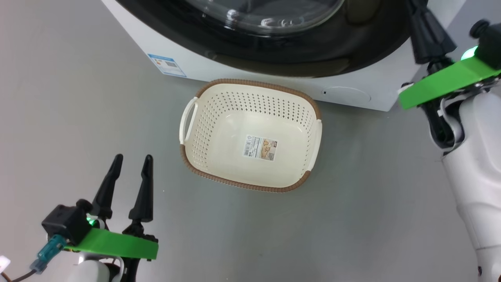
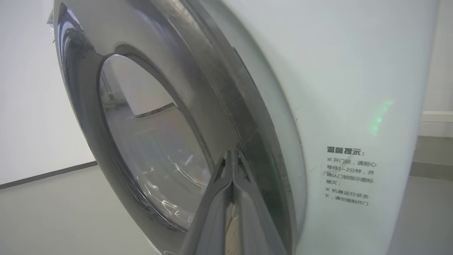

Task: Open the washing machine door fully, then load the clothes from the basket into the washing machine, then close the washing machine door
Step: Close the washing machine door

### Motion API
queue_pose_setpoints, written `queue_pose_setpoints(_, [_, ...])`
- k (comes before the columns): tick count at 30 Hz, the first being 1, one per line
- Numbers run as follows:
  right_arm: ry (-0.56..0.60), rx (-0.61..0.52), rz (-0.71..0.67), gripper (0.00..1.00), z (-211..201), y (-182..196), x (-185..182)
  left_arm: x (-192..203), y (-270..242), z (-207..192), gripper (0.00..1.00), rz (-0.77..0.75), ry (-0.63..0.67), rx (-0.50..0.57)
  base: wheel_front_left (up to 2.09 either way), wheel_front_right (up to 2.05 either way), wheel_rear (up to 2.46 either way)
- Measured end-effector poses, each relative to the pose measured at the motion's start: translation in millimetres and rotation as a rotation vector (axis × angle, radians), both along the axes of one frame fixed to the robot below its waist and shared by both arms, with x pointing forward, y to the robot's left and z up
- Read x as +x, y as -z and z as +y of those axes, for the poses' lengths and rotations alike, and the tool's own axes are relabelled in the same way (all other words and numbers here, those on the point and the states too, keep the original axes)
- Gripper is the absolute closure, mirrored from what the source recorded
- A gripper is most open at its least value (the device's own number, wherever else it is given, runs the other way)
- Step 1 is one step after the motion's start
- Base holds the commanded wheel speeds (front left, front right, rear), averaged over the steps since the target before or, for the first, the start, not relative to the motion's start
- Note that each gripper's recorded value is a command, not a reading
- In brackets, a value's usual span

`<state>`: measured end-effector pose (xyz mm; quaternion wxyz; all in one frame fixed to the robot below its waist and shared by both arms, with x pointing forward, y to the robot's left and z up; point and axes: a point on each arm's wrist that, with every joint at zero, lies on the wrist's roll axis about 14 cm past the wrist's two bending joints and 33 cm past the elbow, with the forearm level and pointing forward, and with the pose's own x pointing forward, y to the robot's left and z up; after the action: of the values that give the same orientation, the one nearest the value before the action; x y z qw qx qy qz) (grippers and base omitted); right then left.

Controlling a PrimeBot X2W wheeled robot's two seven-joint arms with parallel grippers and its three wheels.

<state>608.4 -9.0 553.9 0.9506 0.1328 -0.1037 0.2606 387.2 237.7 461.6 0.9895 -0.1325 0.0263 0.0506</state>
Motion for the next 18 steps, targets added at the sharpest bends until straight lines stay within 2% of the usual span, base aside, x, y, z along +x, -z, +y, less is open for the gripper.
queue_pose_setpoints(10, [0.006,0.049,-0.011,1.0,8,-8,15,9,-5,3,0.0,-0.018,-0.003,0.013,0.0,0.0,0.0])
queue_pose_setpoints(18, [0.023,0.043,-0.019,1.0,4,-8,17,10,-4,2,0.0,-0.014,0.0,0.01,0.0,0.0,0.0])
